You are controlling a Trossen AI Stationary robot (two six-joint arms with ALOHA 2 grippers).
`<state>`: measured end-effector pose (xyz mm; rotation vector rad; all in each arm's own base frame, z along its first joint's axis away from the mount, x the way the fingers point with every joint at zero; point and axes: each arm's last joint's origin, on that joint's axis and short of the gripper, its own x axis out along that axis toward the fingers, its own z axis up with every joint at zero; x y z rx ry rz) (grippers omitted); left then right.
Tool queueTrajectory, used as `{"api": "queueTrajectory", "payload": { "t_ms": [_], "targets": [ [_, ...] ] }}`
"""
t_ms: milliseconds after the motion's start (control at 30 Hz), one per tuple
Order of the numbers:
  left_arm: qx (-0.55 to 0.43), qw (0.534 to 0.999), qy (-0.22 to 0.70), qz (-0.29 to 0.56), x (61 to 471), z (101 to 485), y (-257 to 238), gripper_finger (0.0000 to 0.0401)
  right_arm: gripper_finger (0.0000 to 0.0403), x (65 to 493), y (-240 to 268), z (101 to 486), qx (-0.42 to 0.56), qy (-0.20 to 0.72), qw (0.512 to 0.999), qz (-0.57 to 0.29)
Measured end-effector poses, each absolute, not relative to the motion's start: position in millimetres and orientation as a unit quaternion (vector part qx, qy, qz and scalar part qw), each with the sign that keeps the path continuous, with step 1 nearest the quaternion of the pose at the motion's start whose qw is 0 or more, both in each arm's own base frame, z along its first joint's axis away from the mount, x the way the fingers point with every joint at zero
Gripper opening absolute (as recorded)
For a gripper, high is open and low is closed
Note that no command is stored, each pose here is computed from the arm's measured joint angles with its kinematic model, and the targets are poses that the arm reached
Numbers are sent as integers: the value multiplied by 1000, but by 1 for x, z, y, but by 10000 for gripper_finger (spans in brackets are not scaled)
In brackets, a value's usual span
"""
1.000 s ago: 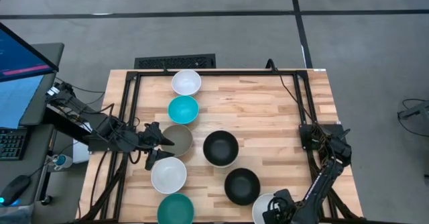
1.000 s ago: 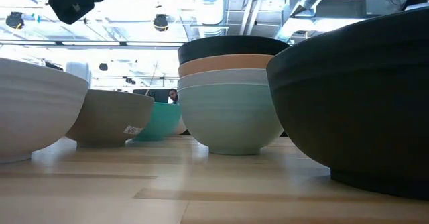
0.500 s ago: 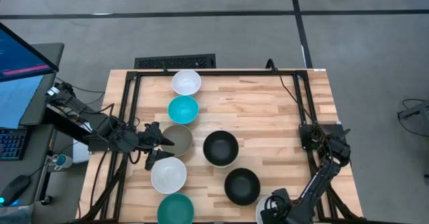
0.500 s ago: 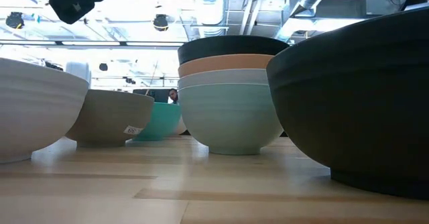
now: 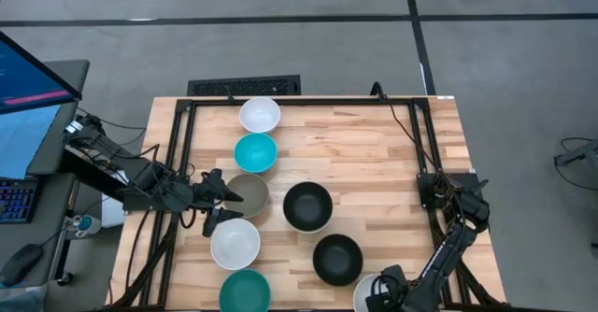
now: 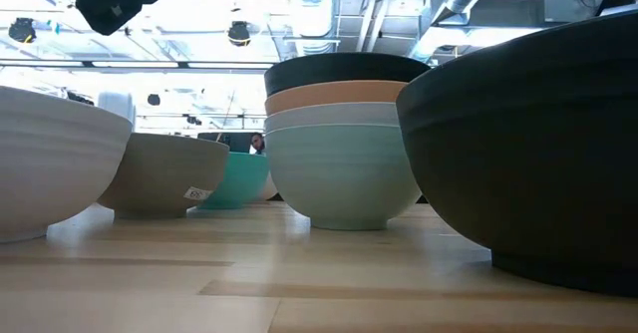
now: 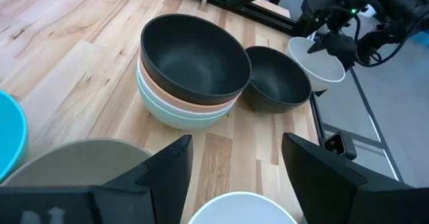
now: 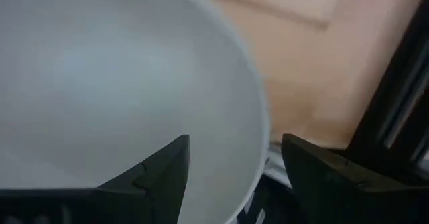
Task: Nest bowls inside each other
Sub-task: Stack the white bowl on the black bowl
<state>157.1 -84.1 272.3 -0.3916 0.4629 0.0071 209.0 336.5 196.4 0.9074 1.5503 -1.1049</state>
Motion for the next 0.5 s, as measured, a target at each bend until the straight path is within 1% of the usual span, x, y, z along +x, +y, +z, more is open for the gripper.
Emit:
{"api": "queueTrajectory", "payload": {
  "t_ms": [167,367,500],
  "targets": [
    [-193,954,228,4,157,272,-84,222,260,208,340,185,393,654,470,-444],
    [-193,954,228,4,157,272,-84,222,260,209,339,179,396,651,471,-444],
    [-193,954,228,3,157,272,-84,222,260,210,337,177,397,642,480,-446]
  ]
}}
